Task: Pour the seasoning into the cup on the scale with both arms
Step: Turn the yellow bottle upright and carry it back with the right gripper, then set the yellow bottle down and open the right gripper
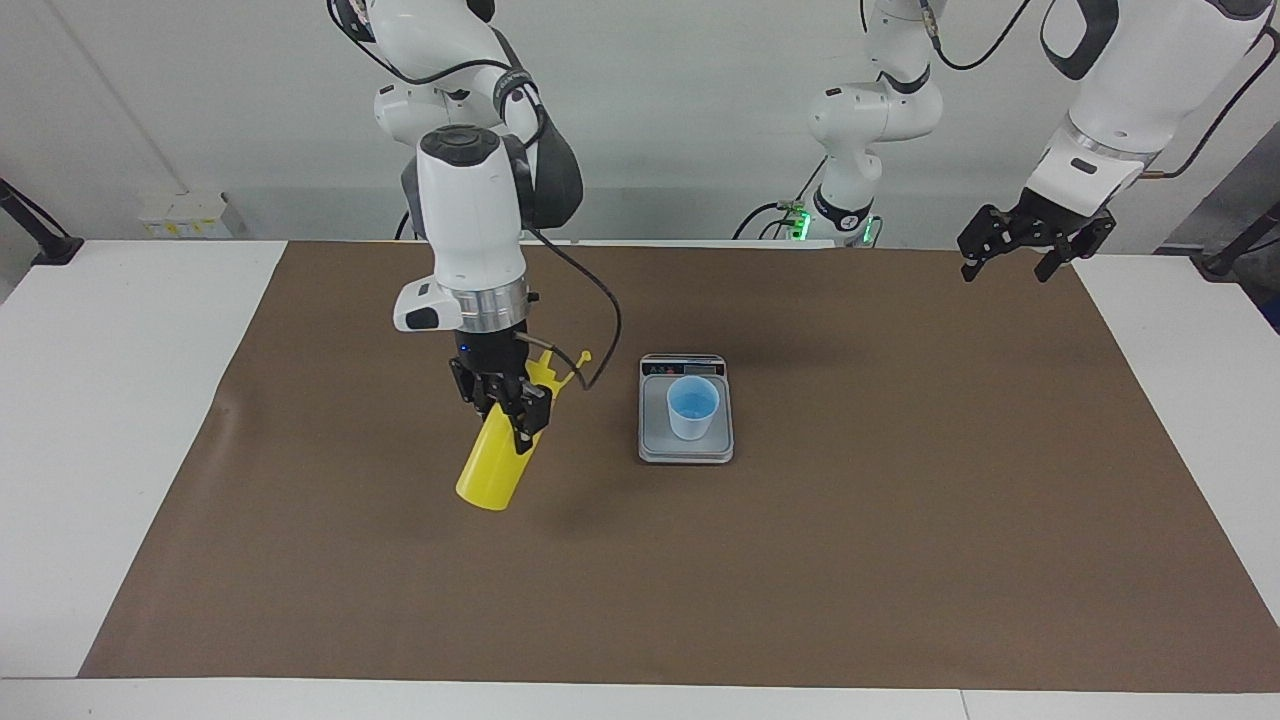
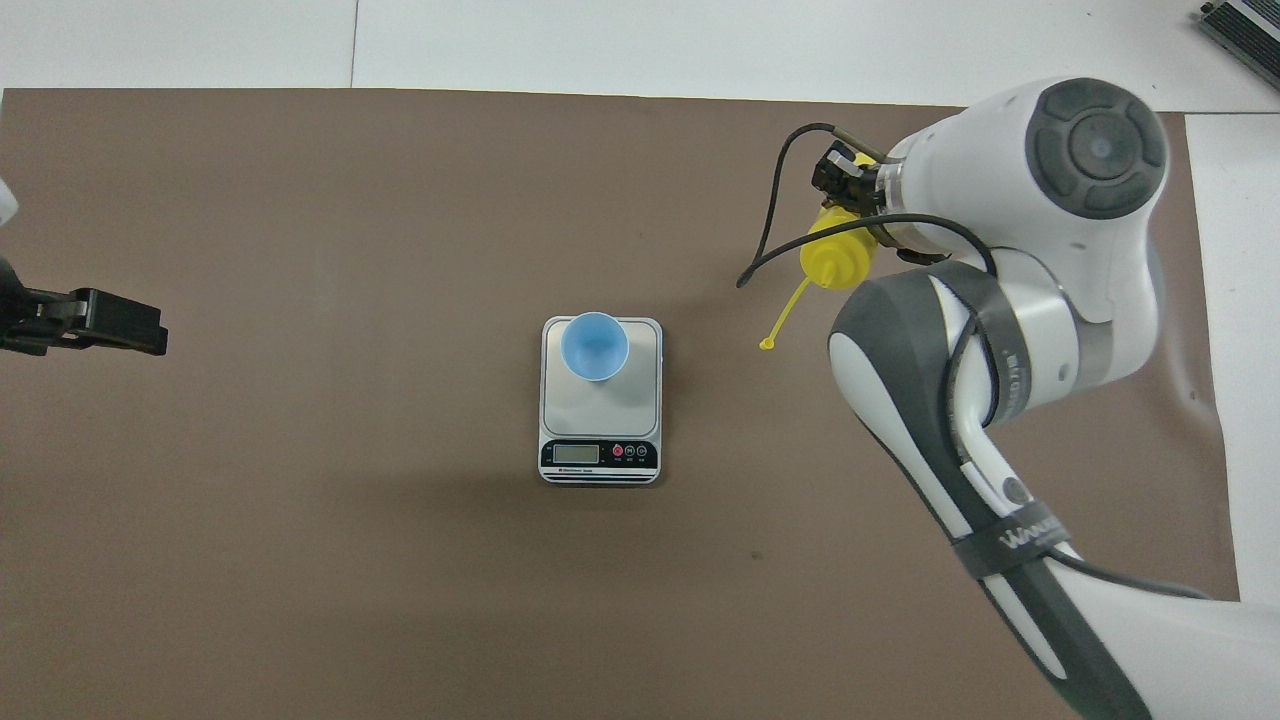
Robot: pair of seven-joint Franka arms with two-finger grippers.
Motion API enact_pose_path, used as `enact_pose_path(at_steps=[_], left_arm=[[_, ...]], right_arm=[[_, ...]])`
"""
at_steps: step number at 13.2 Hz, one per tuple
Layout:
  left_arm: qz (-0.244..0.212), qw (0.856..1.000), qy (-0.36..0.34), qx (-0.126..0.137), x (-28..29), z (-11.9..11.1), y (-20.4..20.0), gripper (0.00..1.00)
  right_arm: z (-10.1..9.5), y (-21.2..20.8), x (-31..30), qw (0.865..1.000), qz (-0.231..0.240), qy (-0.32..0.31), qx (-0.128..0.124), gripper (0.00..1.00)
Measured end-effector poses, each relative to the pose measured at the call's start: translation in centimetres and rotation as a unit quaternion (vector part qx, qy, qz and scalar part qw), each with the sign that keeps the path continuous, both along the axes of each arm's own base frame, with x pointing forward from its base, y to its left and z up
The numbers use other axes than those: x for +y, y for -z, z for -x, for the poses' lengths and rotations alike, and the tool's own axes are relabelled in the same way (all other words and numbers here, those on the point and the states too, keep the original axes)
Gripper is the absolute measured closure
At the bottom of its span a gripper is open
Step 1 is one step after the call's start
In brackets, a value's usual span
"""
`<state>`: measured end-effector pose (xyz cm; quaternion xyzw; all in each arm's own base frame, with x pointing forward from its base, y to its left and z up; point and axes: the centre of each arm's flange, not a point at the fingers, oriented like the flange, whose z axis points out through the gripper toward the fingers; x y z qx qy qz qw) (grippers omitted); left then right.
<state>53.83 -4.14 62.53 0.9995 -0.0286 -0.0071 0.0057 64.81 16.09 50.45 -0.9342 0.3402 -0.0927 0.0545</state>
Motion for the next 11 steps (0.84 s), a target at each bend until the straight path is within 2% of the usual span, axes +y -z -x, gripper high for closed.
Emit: enact_pose_path(at_steps=[3,5,8,11], left_arm=[[0.0,1.0,0.0,0.0,0.0,0.0,0.0,0.0],[0.0,1.0,0.0,0.0,0.0,0.0,0.0,0.0],[0.0,1.0,0.0,0.0,0.0,0.0,0.0,0.0],[0.0,1.0,0.0,0.0,0.0,0.0,0.0,0.0]], right_arm=[[0.6,0.6,-5.9,0.993,-0.061,0.06,0.083,0.48],[0.7,1.2,-11.2,0.977,-0.129,0.117,0.125,0.48],[1.7,3.2,-19.0,0.951,-0.182,0.186,0.168,0.48],[3.5,7.2,-25.7,0.916,-0.236,0.255,0.2,0.48]])
